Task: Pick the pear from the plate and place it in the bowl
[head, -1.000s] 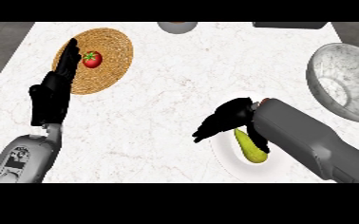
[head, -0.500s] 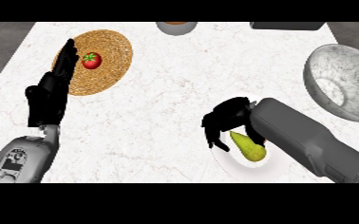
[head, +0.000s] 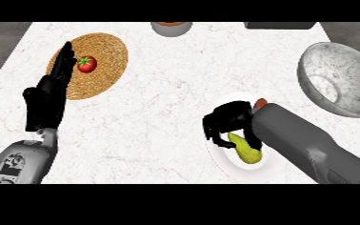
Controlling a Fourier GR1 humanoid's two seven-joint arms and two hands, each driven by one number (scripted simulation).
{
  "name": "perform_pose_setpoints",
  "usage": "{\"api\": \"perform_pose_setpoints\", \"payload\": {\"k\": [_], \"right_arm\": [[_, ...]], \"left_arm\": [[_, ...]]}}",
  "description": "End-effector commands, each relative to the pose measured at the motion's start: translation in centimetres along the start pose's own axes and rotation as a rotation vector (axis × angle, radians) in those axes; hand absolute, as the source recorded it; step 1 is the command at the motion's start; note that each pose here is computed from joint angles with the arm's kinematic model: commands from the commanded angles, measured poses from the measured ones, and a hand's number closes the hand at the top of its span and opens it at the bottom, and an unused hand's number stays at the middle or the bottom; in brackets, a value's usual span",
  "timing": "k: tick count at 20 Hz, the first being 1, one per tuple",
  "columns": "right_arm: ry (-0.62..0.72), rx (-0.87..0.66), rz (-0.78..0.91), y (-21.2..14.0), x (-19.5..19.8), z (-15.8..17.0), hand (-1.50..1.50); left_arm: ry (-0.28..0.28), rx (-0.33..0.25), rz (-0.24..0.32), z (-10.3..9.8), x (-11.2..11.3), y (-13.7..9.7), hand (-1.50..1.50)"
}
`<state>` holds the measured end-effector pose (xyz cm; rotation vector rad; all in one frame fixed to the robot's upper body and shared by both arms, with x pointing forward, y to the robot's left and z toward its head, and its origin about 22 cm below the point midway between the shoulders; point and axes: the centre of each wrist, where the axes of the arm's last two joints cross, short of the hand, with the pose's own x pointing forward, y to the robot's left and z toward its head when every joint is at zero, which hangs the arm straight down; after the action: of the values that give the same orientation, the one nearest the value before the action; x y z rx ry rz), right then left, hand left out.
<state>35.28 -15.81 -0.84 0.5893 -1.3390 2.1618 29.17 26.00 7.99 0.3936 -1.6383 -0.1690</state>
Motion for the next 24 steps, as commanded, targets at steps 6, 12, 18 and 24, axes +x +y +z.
{"api": "perform_pose_setpoints", "payload": {"k": [6,12,18,24], "right_arm": [[0.452,-0.447,-0.17,5.9,-0.3,2.8,1.5],[0.385,-0.819,-0.271,5.4,3.0,1.8,1.5],[0.491,-1.082,-0.25,4.4,6.2,5.3,1.5],[0.635,-1.251,-0.219,4.6,11.0,10.3,1.5]], "left_arm": [[0.105,0.11,-0.038,1.8,-3.3,2.8,0.0],[0.113,0.162,-0.045,1.9,-3.2,4.0,0.0],[0.109,0.155,-0.041,3.2,-4.0,3.9,0.0],[0.067,0.132,-0.022,2.2,-2.4,3.5,0.0]]}}
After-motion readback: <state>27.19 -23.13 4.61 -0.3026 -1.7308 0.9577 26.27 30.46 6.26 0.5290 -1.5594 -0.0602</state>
